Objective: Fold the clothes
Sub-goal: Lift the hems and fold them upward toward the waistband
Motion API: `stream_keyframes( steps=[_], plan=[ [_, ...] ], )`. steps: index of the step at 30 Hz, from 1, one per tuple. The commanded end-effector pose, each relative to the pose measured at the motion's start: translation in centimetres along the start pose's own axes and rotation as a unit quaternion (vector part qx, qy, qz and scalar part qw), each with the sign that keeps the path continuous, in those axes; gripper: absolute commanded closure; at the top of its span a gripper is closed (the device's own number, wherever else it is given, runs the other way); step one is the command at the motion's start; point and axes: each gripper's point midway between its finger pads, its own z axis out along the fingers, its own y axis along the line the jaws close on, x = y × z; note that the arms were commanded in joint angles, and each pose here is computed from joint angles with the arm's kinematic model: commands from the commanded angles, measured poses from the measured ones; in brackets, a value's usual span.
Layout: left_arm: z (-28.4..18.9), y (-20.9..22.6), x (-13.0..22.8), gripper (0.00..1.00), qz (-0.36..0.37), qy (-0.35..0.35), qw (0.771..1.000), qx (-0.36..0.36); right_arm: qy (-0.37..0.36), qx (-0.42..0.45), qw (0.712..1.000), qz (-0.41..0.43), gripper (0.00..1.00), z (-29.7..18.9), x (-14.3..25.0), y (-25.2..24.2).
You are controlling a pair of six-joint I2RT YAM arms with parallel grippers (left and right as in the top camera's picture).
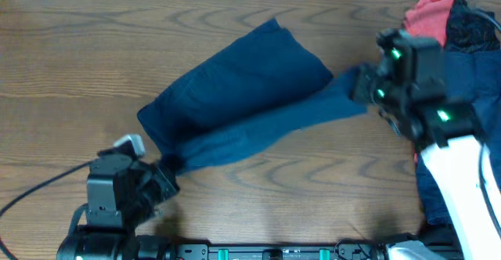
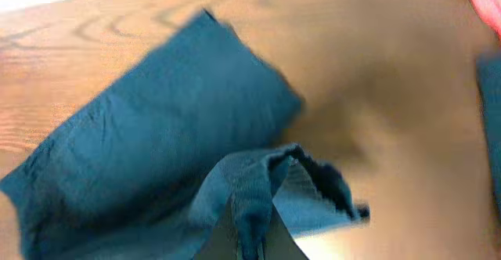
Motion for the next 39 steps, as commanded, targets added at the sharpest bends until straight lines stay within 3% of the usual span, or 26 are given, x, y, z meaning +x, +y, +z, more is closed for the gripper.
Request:
stream_keyframes(
  steps=[1, 8, 15, 25, 26, 29, 31, 33, 34, 39],
  plan=[
    [0.3, 2.2, -3.4, 0.94, -0.062, -0.075, 0.992, -0.075, -0.024, 0.016, 0.997, -0.077, 0.99, 2.7, -2.5, 0.8],
    [5.0, 5.1, -5.6, 0.94, -0.107, -0.089, 0.975, -0.173, -0.072, -0.015, 0.993, -0.097, 0.99, 10.8, -5.0, 3.4],
    [10.6, 6.3, -9.5, 0.94, -0.105, -0.132, 0.96, -0.224, -0.07, -0.04, 0.989, -0.126, 0.99, 18.4, -3.0, 5.7],
    [16.1, 9.4, -11.7, 0.94, -0.129, -0.146, 0.947, -0.254, -0.098, -0.078, 0.983, -0.137, 0.99, 23.3, -2.2, 7.2],
    [16.4, 9.6, -11.9, 0.9, -0.131, -0.147, 0.947, -0.254, -0.102, -0.079, 0.982, -0.138, 0.96, 23.6, -2.3, 7.3],
    [17.1, 9.8, -12.2, 0.43, -0.133, -0.152, 0.946, -0.253, -0.117, -0.083, 0.98, -0.138, 0.56, 23.9, -2.7, 7.4],
    [17.1, 9.8, -12.4, 0.28, -0.134, -0.155, 0.946, -0.25, -0.124, -0.076, 0.98, -0.139, 0.27, 23.8, -3.2, 7.0],
    [17.0, 9.7, -12.5, 0.22, -0.134, -0.158, 0.946, -0.248, -0.13, -0.068, 0.979, -0.142, 0.05, 23.4, -3.9, 6.3],
    [16.9, 9.6, -12.6, 0.2, -0.134, -0.16, 0.947, -0.246, -0.132, -0.06, 0.98, -0.138, 0.01, 23.1, -4.4, 5.6],
    [16.1, 7.3, -13.1, 0.19, -0.118, -0.153, 0.961, -0.197, -0.108, -0.019, 0.988, -0.108, 0.01, 20.8, -5.5, 1.2]
  ],
)
